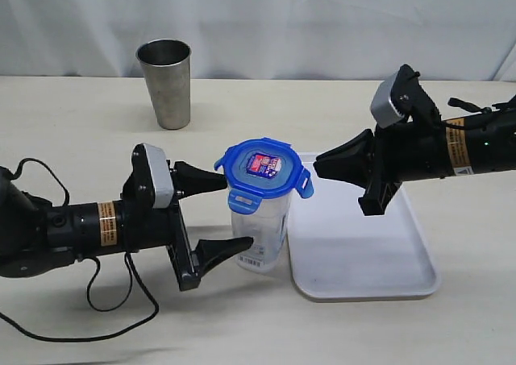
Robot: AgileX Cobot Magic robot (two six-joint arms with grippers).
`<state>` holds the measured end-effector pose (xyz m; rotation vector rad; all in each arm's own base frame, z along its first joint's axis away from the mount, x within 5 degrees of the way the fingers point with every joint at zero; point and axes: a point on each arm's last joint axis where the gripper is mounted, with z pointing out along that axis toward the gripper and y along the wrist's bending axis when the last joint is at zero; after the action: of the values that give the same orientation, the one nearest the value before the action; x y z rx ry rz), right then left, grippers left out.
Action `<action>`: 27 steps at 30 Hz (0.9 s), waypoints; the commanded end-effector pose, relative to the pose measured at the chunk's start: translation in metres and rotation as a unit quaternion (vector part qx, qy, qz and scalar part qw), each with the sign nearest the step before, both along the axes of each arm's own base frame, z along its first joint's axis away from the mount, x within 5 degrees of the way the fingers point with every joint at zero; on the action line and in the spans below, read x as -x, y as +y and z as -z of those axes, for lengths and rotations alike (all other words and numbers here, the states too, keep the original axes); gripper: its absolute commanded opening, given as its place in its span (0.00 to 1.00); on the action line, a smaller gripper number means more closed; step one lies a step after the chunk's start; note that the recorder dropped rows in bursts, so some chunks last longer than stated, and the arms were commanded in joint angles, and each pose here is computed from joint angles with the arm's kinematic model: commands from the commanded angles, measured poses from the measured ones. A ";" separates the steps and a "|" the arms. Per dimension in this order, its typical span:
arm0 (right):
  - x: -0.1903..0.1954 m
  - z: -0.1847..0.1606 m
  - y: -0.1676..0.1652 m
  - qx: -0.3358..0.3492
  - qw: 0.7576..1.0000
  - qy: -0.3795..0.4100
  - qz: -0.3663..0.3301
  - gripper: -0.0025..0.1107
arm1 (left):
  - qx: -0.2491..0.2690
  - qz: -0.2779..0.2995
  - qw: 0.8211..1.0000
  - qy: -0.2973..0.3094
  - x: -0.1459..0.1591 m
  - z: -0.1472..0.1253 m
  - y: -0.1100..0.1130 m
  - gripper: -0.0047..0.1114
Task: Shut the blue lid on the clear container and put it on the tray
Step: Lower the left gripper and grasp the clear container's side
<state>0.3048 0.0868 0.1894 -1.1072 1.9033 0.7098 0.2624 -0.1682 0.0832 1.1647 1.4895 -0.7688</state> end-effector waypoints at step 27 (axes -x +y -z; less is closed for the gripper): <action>0.002 -0.001 -0.001 0.002 1.000 0.002 0.001 0.06 | -0.017 0.028 0.999 0.020 -0.027 0.004 -0.048 0.73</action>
<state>0.3047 0.0867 0.1892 -1.1102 1.9049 0.7098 0.2873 -0.2143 0.0807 1.2487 1.4860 -0.8302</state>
